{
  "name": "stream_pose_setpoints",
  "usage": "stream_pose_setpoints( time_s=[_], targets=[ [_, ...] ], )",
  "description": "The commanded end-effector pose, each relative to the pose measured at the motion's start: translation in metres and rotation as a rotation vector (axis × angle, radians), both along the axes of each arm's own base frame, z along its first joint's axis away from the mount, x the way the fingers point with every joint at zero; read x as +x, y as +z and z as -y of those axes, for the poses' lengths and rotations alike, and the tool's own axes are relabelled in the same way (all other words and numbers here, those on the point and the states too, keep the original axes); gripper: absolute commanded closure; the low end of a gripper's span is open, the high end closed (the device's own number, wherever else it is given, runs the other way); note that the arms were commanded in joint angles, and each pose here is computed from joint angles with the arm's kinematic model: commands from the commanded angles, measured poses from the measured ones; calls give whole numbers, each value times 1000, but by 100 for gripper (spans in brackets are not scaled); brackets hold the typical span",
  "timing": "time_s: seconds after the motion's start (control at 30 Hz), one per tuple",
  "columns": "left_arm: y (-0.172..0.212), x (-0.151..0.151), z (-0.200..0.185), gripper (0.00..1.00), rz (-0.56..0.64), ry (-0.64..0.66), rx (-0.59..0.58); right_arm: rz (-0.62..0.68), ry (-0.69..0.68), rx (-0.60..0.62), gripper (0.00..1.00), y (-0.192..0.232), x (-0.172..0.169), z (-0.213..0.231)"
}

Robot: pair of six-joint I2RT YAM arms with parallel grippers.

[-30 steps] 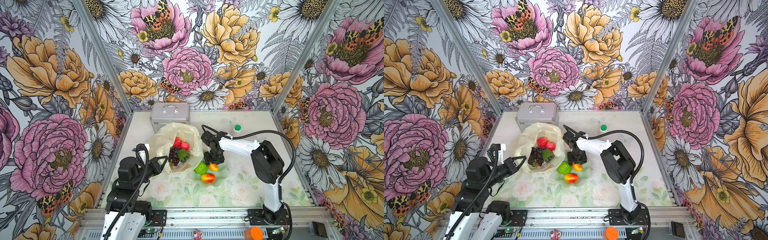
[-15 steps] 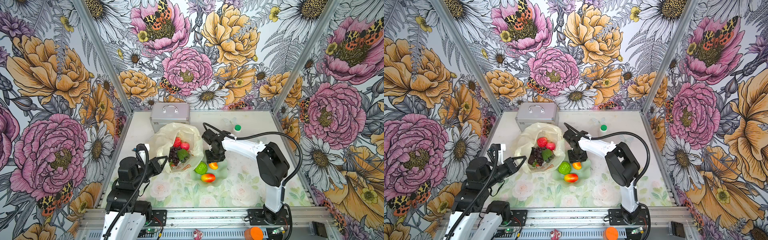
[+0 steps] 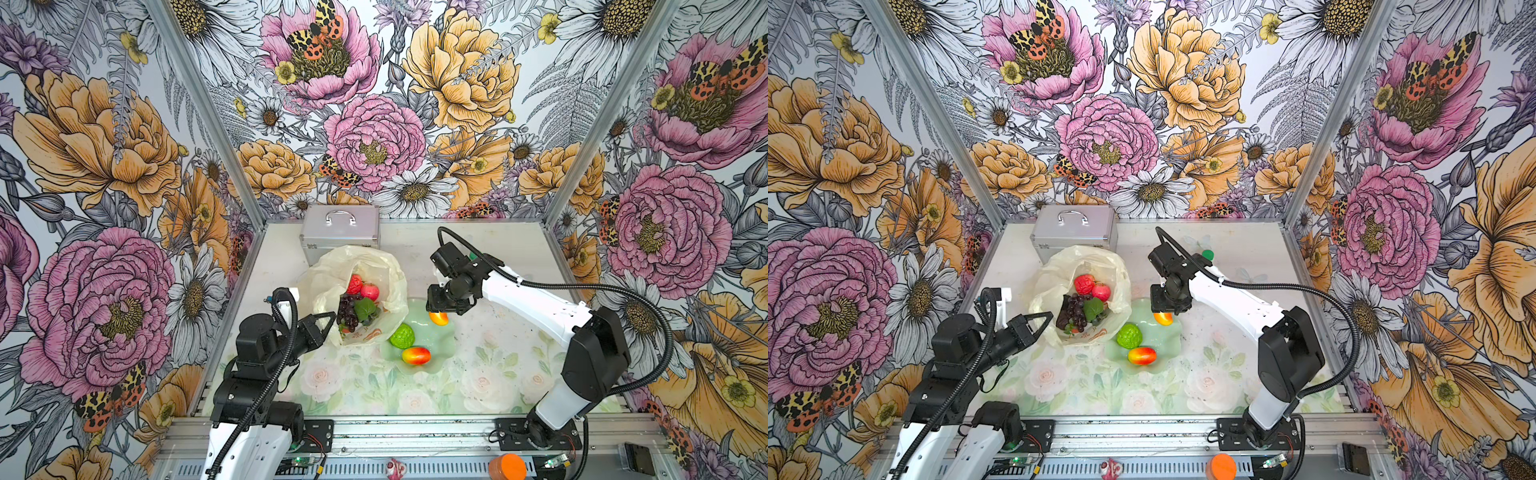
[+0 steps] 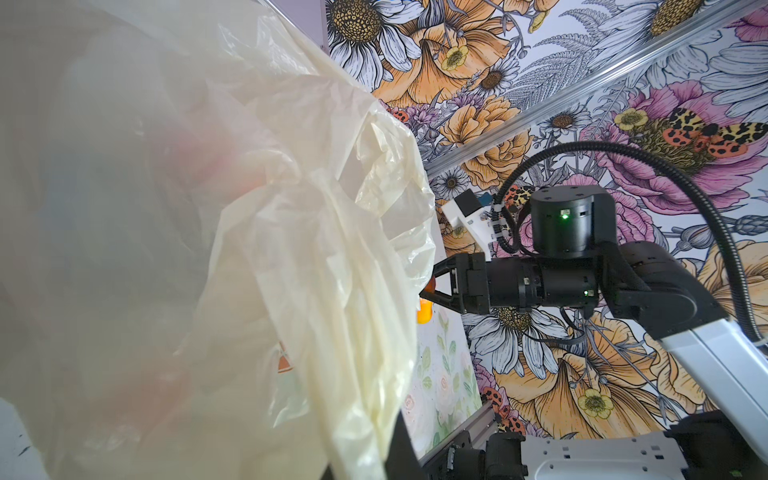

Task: Place the fruits into the plastic bag
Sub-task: 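Close the right gripper on the red-yellow fruit, then lift the red-yellow fruit with the right gripper toward the bag mouth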

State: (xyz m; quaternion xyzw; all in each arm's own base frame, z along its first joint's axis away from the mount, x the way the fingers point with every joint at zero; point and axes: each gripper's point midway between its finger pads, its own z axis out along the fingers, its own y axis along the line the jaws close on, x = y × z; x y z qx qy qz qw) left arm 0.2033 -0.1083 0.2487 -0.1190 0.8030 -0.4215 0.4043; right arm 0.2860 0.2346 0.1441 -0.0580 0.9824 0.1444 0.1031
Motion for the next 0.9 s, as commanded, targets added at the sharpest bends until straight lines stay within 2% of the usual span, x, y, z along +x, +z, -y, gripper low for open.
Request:
stream_pose_setpoints(
  time_s=[0.0, 0.33, 0.53, 0.87],
  targets=[
    [-3, 2, -2, 100, 6, 7, 16, 50, -20, 80, 59, 29, -1, -1],
    [-4, 2, -2, 100, 4, 7, 16, 200, -34, 285, 59, 116, 2, -7],
    [-3, 1, -2, 100, 8, 5, 16, 278, -31, 454, 59, 172, 5, -21],
    [-1, -1, -1, 100, 19, 0, 15, 224, -1, 764, 59, 227, 3, -62]
  ],
)
